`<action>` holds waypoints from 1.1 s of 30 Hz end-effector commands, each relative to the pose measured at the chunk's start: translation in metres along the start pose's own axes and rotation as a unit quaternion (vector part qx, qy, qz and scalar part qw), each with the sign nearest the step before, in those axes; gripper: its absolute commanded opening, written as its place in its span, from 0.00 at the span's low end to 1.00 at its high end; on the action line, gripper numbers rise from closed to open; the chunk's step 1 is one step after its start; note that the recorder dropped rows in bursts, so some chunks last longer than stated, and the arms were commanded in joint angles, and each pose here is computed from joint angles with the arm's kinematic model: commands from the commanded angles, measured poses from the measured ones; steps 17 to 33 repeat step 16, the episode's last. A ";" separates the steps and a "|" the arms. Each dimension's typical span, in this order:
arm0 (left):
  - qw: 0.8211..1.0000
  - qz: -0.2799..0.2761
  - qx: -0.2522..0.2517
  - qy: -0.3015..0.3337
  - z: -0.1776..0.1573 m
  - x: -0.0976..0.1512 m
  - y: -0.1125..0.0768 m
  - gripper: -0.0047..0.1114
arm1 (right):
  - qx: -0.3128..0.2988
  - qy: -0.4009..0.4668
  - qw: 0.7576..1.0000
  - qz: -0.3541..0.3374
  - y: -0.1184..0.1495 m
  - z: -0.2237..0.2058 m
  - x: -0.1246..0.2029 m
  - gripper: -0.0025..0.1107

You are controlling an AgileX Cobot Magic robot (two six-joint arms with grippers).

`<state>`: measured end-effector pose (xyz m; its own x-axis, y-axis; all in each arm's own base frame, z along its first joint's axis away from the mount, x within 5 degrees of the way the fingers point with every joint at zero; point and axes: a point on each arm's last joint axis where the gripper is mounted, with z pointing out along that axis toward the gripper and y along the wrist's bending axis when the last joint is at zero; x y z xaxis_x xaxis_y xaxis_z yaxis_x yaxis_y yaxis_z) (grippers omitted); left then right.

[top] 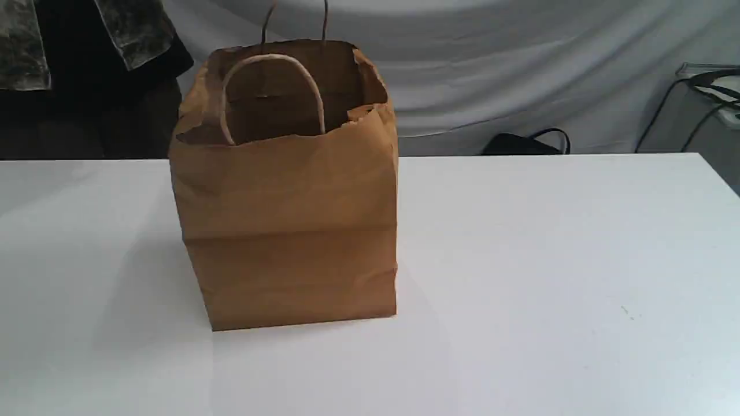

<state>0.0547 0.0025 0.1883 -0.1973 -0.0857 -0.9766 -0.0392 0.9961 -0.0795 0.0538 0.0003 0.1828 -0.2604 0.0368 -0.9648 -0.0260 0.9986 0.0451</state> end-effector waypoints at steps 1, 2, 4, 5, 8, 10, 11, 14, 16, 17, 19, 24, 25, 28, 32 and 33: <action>1.000 0.001 -0.001 -0.003 0.000 0.001 0.000 0.04 | 0.004 0.000 1.000 0.004 0.000 0.000 0.001 0.02; 1.000 0.001 -0.001 -0.003 0.000 0.001 0.000 0.04 | 0.004 0.000 1.000 0.004 0.000 0.000 0.001 0.02; 1.000 0.001 -0.001 -0.003 0.000 0.001 0.000 0.04 | 0.004 0.000 1.000 0.004 0.000 0.000 0.001 0.02; 1.000 0.001 -0.001 -0.003 0.000 0.001 0.000 0.04 | 0.004 0.000 1.000 0.001 0.000 0.000 0.001 0.02; 1.000 0.001 -0.001 -0.003 0.000 0.001 0.000 0.04 | 0.004 0.000 1.000 0.001 0.000 0.000 0.001 0.02; 1.000 0.001 -0.001 -0.003 0.000 0.001 0.000 0.04 | 0.004 0.000 1.000 0.001 0.000 0.000 0.001 0.02; 1.000 0.001 -0.001 -0.003 0.000 0.001 0.000 0.04 | 0.004 0.000 1.000 0.001 0.000 0.000 0.001 0.02; 1.000 0.001 -0.001 -0.003 0.000 0.001 0.000 0.04 | 0.004 0.000 1.000 0.001 0.000 0.000 0.001 0.02; 1.000 0.001 -0.001 -0.003 0.000 0.001 0.000 0.04 | 0.004 0.000 1.000 0.001 0.000 0.000 0.001 0.02; 1.000 0.001 -0.001 -0.003 0.000 0.001 0.000 0.04 | 0.004 0.000 1.000 0.001 0.000 0.000 0.001 0.02; 1.000 0.001 -0.001 -0.003 0.000 0.001 0.000 0.04 | 0.004 0.000 1.000 0.001 0.000 0.000 0.001 0.02; 1.000 0.001 -0.001 -0.003 0.000 0.001 0.000 0.04 | 0.004 0.000 1.000 0.001 0.000 0.000 0.001 0.02; 1.000 0.001 -0.001 -0.003 0.000 0.001 0.000 0.04 | 0.004 0.000 1.000 0.001 0.000 0.000 0.001 0.02; 1.000 0.001 -0.001 -0.003 0.000 0.001 0.000 0.04 | 0.004 0.000 1.000 0.001 0.000 0.000 0.001 0.02; 1.000 0.001 -0.001 -0.003 0.000 0.001 0.000 0.04 | 0.004 0.000 1.000 0.001 0.000 0.000 0.001 0.02; 1.000 0.001 -0.001 -0.003 0.000 0.001 0.000 0.04 | 0.004 0.000 1.000 0.001 0.000 0.000 0.001 0.02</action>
